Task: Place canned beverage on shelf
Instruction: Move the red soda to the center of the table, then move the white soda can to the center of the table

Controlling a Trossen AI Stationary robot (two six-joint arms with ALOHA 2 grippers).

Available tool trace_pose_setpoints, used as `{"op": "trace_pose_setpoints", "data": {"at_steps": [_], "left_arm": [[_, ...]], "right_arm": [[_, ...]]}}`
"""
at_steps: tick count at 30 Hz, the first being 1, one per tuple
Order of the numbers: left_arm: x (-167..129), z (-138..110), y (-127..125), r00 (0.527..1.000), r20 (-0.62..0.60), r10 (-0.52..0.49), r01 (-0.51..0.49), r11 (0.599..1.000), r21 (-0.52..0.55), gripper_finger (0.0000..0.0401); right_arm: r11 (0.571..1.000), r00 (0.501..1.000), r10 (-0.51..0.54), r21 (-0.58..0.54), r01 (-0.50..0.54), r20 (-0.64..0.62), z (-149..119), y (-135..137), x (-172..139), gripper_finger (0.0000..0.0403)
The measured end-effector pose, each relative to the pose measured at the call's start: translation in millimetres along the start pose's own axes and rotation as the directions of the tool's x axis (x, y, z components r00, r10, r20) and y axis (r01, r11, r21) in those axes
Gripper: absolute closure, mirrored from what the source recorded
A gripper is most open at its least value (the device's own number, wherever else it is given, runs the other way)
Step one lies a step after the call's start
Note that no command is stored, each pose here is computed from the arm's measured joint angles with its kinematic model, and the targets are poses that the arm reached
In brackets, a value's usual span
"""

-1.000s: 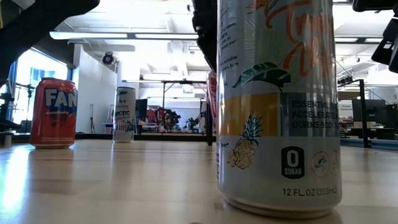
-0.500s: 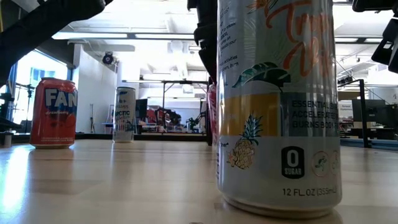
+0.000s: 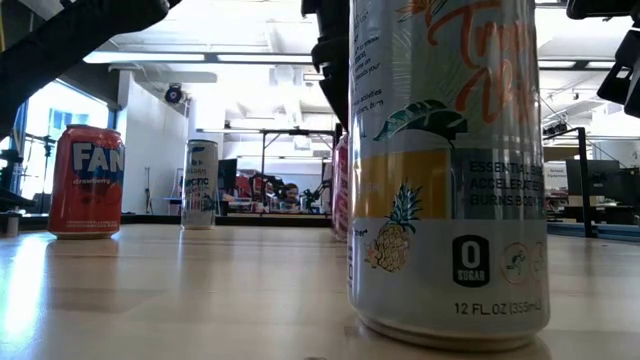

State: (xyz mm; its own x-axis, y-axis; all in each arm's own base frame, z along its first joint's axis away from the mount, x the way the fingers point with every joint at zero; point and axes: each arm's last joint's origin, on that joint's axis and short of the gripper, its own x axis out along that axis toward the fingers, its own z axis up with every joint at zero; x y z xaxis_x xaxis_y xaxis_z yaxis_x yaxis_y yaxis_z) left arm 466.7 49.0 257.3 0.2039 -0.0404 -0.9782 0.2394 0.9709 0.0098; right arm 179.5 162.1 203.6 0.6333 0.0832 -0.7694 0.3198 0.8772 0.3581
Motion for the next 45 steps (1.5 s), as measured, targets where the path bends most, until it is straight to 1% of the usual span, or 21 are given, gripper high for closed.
{"op": "trace_pose_setpoints", "data": {"at_steps": [12,19,22,25,28,32,36,38,41,43,45], "left_arm": [[-1.7,4.2,-0.7,0.999,0.041,0.014,-0.015,0.999,0.029,0.0141],[-5.2,1.5,-2.4,1.000,0.023,-0.006,0.007,0.999,-0.043,0.0141],[-15.6,-2.2,-5.2,1.000,0.019,-0.012,0.013,0.997,-0.076,0.0141],[-34.9,-6.2,-8.5,0.999,0.045,-0.003,0.008,0.994,-0.113,0.0141],[-56.2,-11.7,-11.4,0.997,0.067,0.038,-0.030,0.992,-0.123,0.0141],[-88.3,-24.3,-17.7,0.990,0.066,0.126,-0.115,0.981,-0.154,0.0141],[-110.7,-43.0,-22.7,0.991,0.000,0.135,-0.132,0.967,-0.217,0.0141],[-116.9,-47.4,-22.0,0.986,0.008,0.169,-0.162,0.956,-0.244,0.0141],[-123.8,-61.4,-22.7,0.975,-0.037,0.218,-0.220,0.940,-0.261,0.0141],[-122.3,-71.1,-23.9,0.974,-0.062,0.216,-0.225,0.931,-0.287,0.0141],[-115.8,-84.7,-26.5,0.972,-0.127,0.197,-0.228,0.919,-0.320,0.0141]], "right_arm": [[1.000,1.000,-0.001,0.000,0.001,0.001,0.0,-0.1,0.0,0.0402],[1.000,1.000,0.000,0.000,0.000,0.001,0.0,0.0,0.0,0.0402],[1.000,1.000,0.000,0.000,0.000,-0.001,-0.1,0.0,0.0,0.0402],[1.000,1.000,-0.001,-0.001,0.001,-0.001,-0.1,-0.1,0.0,0.0402],[1.000,1.000,0.000,-0.001,0.000,-0.001,-0.1,-0.1,0.0,0.0402],[1.000,1.000,0.000,0.000,0.000,-0.001,0.0,0.0,0.0,0.0402],[1.000,1.000,0.000,-0.004,0.000,0.000,0.0,0.0,0.0,0.0402],[1.000,1.000,0.000,-0.004,0.000,0.000,0.0,0.0,0.0,0.0402],[1.000,1.000,-0.001,-0.001,0.001,-0.001,-0.1,-0.1,0.0,0.0402],[1.000,1.000,0.001,-0.004,-0.001,0.000,0.0,0.0,0.0,0.0402],[1.000,1.000,-0.001,-0.004,0.001,-0.001,0.0,-0.1,0.0,0.0402]]}}
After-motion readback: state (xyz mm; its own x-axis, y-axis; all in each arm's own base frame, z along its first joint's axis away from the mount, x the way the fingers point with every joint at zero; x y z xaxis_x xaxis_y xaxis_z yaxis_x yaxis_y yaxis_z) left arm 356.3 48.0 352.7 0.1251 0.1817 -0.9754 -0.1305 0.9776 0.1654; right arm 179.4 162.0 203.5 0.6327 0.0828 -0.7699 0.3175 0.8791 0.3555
